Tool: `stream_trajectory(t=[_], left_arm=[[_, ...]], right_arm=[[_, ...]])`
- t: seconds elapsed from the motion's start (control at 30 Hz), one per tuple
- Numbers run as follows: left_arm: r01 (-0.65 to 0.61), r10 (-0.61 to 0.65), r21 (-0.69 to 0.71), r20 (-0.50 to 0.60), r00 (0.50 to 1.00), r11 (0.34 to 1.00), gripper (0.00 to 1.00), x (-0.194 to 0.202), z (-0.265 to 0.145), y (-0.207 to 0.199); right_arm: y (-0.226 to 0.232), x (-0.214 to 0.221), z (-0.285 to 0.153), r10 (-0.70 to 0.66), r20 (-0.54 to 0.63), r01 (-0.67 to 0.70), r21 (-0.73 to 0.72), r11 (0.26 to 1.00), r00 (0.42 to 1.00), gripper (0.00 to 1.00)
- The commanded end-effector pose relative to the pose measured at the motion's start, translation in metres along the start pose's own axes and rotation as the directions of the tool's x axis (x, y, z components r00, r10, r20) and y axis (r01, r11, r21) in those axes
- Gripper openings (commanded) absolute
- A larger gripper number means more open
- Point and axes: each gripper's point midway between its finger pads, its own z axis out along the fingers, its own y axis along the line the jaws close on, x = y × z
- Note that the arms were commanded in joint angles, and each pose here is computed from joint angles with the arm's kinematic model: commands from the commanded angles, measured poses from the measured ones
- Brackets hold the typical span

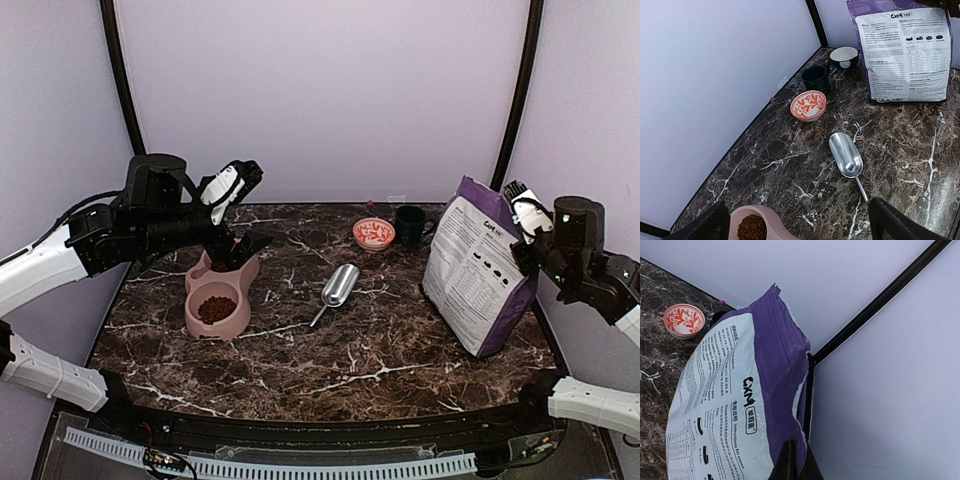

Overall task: Serve the pet food
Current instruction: Move the pet food bag to the corner of the board.

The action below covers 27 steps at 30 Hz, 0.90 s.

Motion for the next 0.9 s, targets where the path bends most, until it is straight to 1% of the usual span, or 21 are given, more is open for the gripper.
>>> stream_trajectory(t=[0.0,0.3,0.47,0.73,0.87], left_arm=[[0.013,-0.012,-0.028,0.034,0.999,1.000,0.99,-0.005,-0.009,0.007],[0.014,-0.013,-0.029,0.037,0.999,0.999,0.99,-0.006,-0.009,0.008],[0.014,-0.013,-0.027,0.033,0.999,1.000,0.99,-0.004,-0.008,0.007],[0.017,-0.016,-0.026,0.031,0.999,1.000,0.99,-0.004,-0.007,0.007],[0.016,-0.015,-0.027,0.029,0.999,1.000,0.99,-0.004,-0.007,0.007]], right_arm=[[-0.107,-0.070,-0.056,0.206,0.286,-0.286,0.272,0.919,0.936,0.00],[-0.123,-0.070,-0.067,0.183,0.278,-0.272,0.327,0.905,0.943,0.00],[-0.118,-0.063,-0.065,0.191,0.267,-0.273,0.320,0.907,0.945,0.00],[-0.085,-0.045,-0.049,0.279,0.274,-0.340,0.208,0.917,0.920,0.00],[-0.079,-0.040,-0.050,0.310,0.285,-0.367,0.174,0.914,0.907,0.01]])
